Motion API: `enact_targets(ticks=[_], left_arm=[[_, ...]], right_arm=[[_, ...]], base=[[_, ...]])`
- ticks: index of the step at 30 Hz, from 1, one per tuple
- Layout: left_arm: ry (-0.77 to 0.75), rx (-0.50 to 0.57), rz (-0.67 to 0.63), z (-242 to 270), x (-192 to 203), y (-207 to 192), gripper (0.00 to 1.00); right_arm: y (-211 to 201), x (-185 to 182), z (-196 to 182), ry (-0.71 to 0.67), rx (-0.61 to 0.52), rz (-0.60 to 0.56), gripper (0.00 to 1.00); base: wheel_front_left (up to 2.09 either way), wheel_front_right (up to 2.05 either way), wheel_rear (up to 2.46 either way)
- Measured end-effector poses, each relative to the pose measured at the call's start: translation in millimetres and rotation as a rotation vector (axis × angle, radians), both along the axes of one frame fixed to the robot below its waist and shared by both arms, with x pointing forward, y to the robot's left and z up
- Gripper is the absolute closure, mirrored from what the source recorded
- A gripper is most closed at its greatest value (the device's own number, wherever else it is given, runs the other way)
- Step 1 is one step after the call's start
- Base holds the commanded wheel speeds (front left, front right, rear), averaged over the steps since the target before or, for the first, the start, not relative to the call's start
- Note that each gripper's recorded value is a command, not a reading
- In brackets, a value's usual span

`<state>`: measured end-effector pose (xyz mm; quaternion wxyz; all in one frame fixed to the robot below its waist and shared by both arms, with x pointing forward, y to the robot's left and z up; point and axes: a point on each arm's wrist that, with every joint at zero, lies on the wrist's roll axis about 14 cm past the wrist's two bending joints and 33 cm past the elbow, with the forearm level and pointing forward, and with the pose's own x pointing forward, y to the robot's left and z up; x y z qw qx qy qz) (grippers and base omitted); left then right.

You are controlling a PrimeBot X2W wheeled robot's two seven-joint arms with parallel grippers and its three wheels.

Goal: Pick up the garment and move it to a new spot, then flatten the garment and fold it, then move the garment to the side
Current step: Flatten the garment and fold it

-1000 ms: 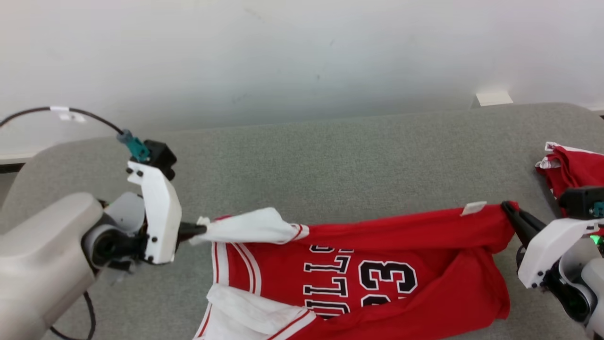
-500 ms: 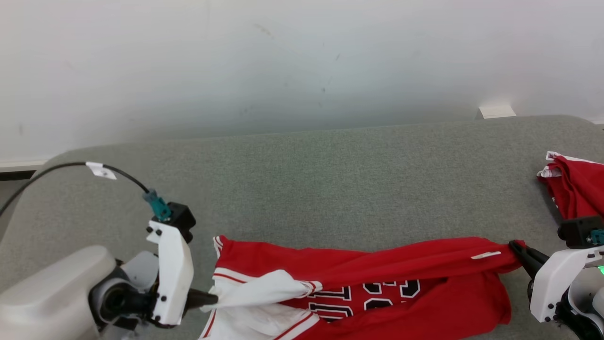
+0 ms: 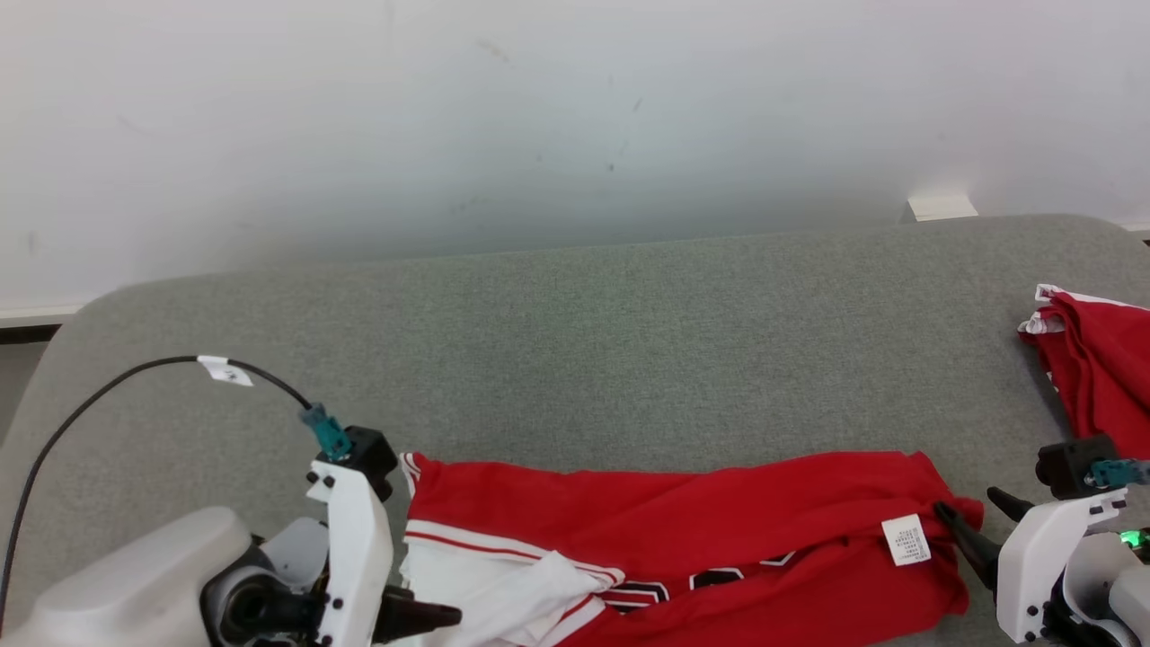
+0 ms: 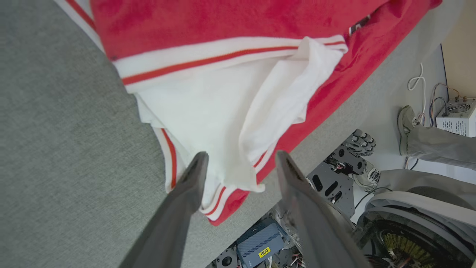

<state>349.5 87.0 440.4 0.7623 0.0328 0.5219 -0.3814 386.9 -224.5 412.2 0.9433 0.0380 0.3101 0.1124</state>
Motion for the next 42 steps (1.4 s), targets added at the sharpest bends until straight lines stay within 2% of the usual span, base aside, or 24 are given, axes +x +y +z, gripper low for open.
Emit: enact_targets(ticks=[4,9,17,21,25,28,31,36,42], left_arm=[[-0.03,-0.025,0.021,9.0,5.1,0.6,0.0],[-0.118,-0.081,0.071,34.0,19.1,4.8,0.0],[-0.419,-0.212,0.158,97.8,54.2,12.0,0.0],[-0.658,-0.301,0.235,133.9,72.5,16.7,0.0],[-0.885,-0.345,0.344,154.7,83.2,30.7,0.0],[-0.975,-0.381,0.439,157.7,80.3,37.7,0.0],[-0.995,-0.409,0.529,152.5,74.2,42.1,0.0],[-1.063,-0.439,0.638,163.2,69.1,51.2,0.0],[-1.129,-0.477,0.771,163.9,61.0,64.2,0.0]], right_arm=[[1.6,-5.4,5.4,-0.009,-0.012,0.039,0.0],[-20.6,-5.6,24.2,-0.067,-0.023,0.009,0.0],[-22.0,17.6,89.9,-0.316,0.086,-0.027,0.0],[-26.7,26.1,128.1,-0.47,0.121,-0.038,0.0],[-24.2,31.3,153.4,-0.591,0.167,-0.057,0.0],[-21.1,31.9,160.5,-0.644,0.2,-0.082,0.0],[-27.6,33.8,179.2,-0.748,0.201,-0.131,0.0],[-21.2,14.2,161.6,-0.793,0.221,-0.214,0.0],[-16.9,-9.6,125.5,-0.731,0.204,-0.277,0.0]], base=[[0.0,0.0,0.0],[0.0,0.0,0.0],[0.0,0.0,0.0],[0.0,0.0,0.0],[0.0,0.0,0.0],[0.0,0.0,0.0],[0.0,0.0,0.0],[0.0,0.0,0.0],[0.0,0.0,0.0]])
